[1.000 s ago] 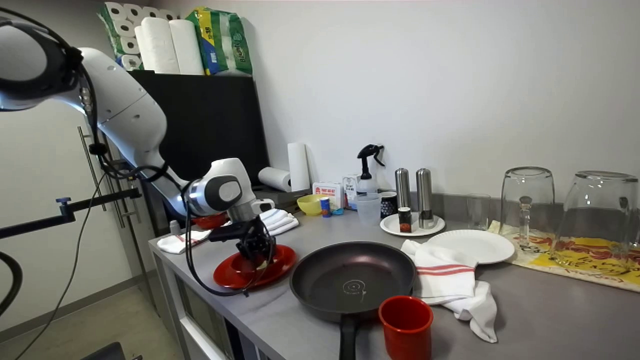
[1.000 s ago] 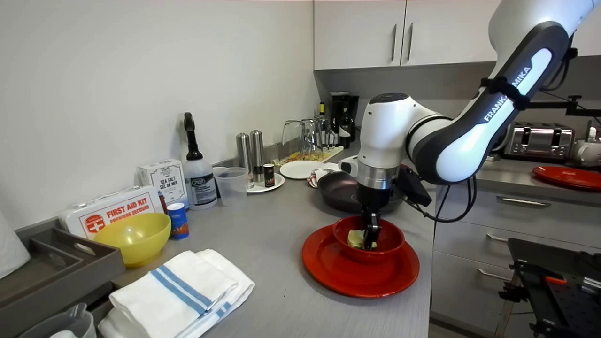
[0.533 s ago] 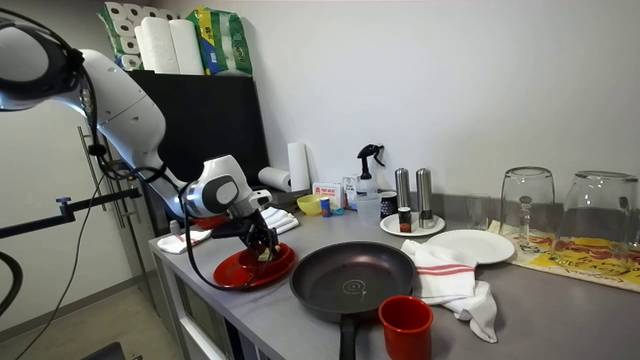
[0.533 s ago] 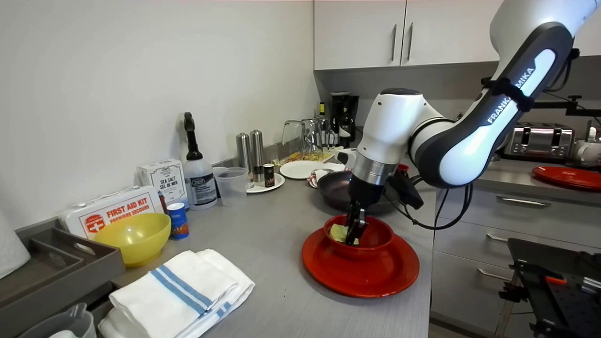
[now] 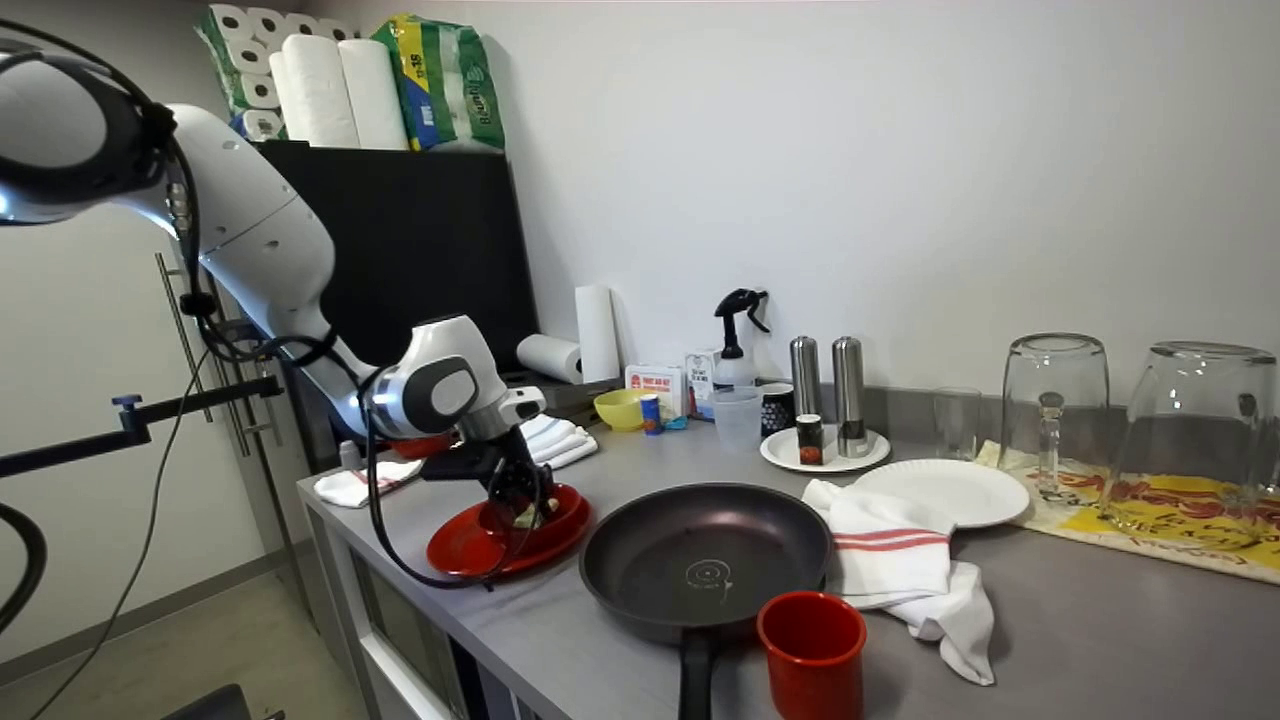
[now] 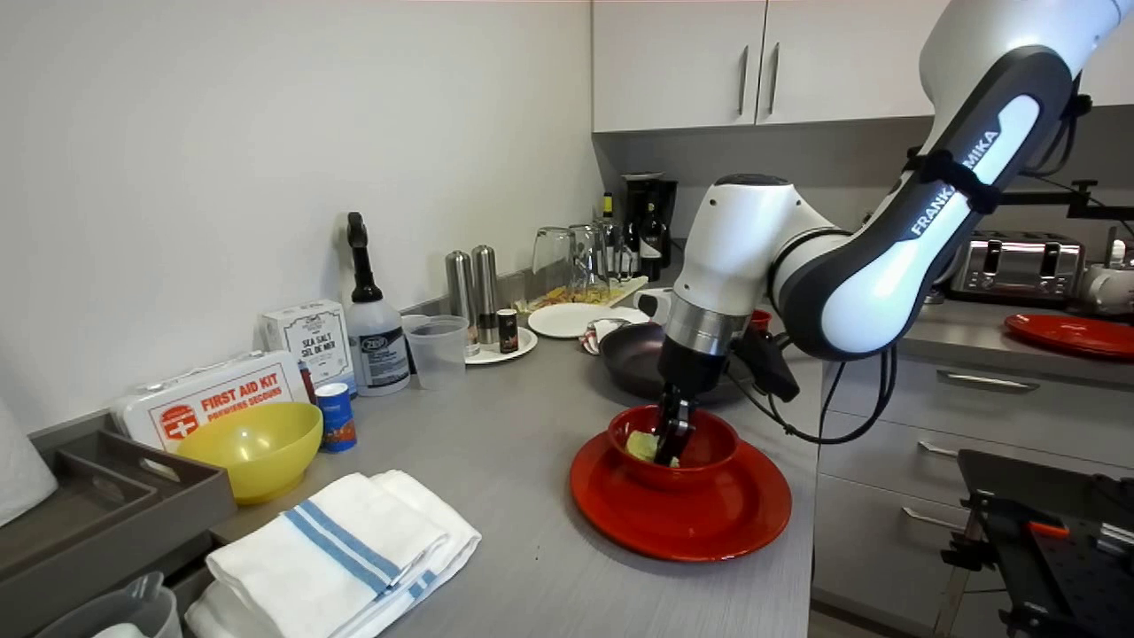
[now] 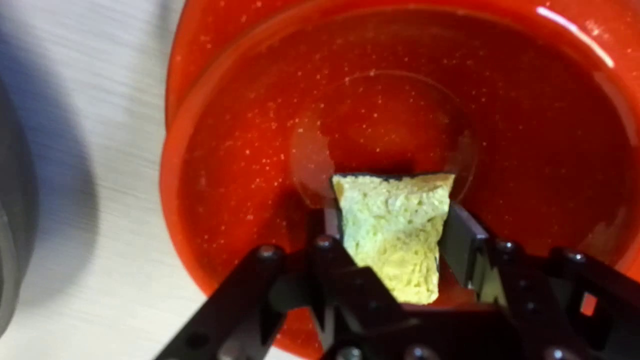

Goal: Wipe inside the red bowl with the sponge

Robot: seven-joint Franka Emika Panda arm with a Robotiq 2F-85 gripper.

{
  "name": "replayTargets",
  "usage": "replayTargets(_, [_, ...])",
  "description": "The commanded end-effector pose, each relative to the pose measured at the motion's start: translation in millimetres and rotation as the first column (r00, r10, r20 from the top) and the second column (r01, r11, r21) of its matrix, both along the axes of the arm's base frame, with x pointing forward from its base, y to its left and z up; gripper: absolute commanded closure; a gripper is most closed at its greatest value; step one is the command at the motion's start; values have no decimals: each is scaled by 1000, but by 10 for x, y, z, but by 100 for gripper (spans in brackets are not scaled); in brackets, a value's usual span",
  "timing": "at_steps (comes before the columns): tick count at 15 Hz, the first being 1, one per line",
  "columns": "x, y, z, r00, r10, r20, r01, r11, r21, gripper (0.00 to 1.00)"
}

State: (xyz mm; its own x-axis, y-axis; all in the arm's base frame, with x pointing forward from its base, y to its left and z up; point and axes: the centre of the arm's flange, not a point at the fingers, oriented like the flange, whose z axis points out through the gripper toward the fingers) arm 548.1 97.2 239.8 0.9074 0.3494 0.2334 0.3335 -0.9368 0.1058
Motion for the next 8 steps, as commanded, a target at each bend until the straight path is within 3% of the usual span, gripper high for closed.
replayTargets(1, [-22,9,-149,993,-66,-100,70,997,42,75])
replayTargets(4, [-11,30,-151,986,-97,-133,105,993,54,75])
replayTargets(8, [34,-17,-168,973,-117,-198,108,993,-56,75])
